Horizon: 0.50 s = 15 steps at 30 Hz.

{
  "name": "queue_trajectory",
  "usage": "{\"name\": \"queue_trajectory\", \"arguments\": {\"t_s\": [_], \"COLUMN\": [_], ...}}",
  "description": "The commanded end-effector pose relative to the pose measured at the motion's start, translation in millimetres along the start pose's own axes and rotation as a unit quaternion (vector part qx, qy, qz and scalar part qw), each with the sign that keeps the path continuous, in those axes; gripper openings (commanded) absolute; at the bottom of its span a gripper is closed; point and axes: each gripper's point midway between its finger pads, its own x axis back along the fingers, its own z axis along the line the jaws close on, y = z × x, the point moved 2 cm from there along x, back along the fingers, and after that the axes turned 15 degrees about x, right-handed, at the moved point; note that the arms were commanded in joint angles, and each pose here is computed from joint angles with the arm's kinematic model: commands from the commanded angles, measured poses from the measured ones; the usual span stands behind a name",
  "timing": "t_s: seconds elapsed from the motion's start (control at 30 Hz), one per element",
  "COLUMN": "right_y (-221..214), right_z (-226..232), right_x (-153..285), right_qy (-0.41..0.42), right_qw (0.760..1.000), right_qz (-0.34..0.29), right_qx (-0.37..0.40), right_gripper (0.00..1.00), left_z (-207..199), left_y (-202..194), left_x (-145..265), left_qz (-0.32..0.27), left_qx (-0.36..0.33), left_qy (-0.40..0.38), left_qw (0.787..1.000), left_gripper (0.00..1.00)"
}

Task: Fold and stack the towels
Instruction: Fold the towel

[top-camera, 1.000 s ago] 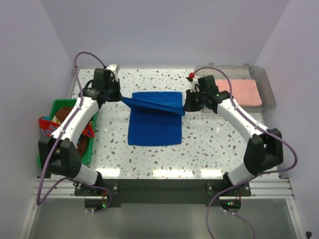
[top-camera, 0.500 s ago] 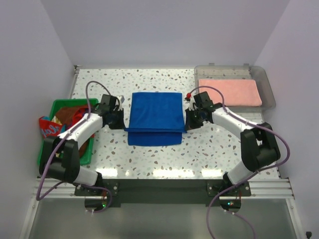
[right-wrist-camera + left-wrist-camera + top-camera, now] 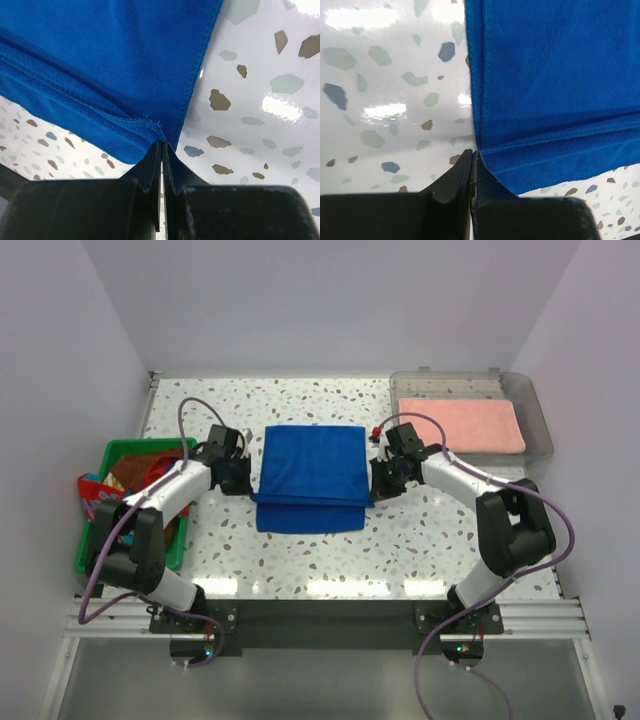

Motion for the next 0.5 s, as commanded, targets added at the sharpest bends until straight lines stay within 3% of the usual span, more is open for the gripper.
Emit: {"name": "queue_trajectory", "arguments": {"t_s": [0.0,0.27,0.47], "right_y": [24.3,57.0,25.5], "right_z": [-7.8,20.5,15.7], "right_x": [35.1,103.6,76.8], "right_qy": [-0.041,-0.018,-0.014], "right_qw": [0.999,0.993,0.997], "right_qz": [-0.022,-0.110,-0.078], "right_qx": [0.010,0.023,0.025], "right_gripper": [0.00,0.00,0.00], "left_z": [-7.5,-29.6,-14.2], "left_y": [56.7,106.3,69.4], "left_x": [34.5,131.0,99.8], "left_qz": [-0.094,-0.227,-0.178], "left_qx": [-0.005,-0.008,-0.005], "left_qy": [0.033,0.018,0.015], "left_qw": [0.995,0.974,0.984], "left_gripper": [0.00,0.00,0.00]}}
